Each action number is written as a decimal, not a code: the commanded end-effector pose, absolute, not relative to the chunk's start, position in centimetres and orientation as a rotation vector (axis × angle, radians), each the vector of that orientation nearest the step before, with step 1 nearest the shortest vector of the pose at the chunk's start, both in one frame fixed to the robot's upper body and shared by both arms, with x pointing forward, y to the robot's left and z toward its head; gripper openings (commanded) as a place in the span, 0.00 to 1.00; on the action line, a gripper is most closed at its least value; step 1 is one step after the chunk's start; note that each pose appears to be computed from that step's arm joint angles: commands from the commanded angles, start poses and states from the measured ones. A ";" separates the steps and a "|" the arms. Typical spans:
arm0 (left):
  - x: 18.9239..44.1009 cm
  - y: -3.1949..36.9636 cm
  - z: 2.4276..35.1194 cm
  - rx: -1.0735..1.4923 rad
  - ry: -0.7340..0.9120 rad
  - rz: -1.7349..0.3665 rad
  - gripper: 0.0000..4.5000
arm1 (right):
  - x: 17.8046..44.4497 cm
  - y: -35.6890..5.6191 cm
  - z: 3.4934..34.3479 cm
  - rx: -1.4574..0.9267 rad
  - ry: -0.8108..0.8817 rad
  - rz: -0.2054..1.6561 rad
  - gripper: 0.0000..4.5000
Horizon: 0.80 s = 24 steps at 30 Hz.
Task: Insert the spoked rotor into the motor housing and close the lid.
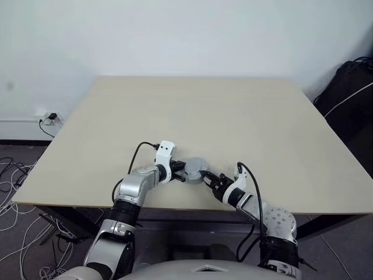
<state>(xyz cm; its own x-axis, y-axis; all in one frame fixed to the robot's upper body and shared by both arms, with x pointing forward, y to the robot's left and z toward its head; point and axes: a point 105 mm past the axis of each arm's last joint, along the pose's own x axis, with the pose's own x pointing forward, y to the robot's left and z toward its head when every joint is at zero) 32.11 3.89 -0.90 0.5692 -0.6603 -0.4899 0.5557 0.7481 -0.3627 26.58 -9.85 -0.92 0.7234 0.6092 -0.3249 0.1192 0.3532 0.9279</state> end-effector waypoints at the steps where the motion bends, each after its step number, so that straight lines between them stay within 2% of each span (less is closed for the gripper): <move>1: 30.6 1.6 -1.4 -0.207 0.687 -0.803 0.00 | 27.1 -6.8 1.9 1.230 0.669 0.504 0.28; 9: 30.6 1.6 -1.4 -0.215 0.680 -0.802 0.00 | 26.9 -7.1 0.9 1.197 0.705 0.456 0.28; 13: 31.2 1.9 -0.9 -0.229 0.620 -0.760 0.00 | 26.9 -7.2 0.9 1.204 0.699 0.449 0.28; 15: 31.9 2.5 -0.5 -0.236 0.560 -0.707 0.00 | 26.8 -7.2 1.0 1.218 0.688 0.452 0.28; 20: 34.3 6.5 2.9 -0.244 0.193 -0.375 0.00 | 26.7 -7.3 1.8 1.299 0.640 0.471 0.28; 23: 34.2 8.7 3.0 -0.225 0.136 -0.248 0.00 | 26.7 -7.4 2.0 1.330 0.625 0.476 0.28; 24: 33.8 8.9 2.6 -0.330 0.155 -0.269 0.00 | 26.6 -7.4 2.1 1.334 0.623 0.479 0.28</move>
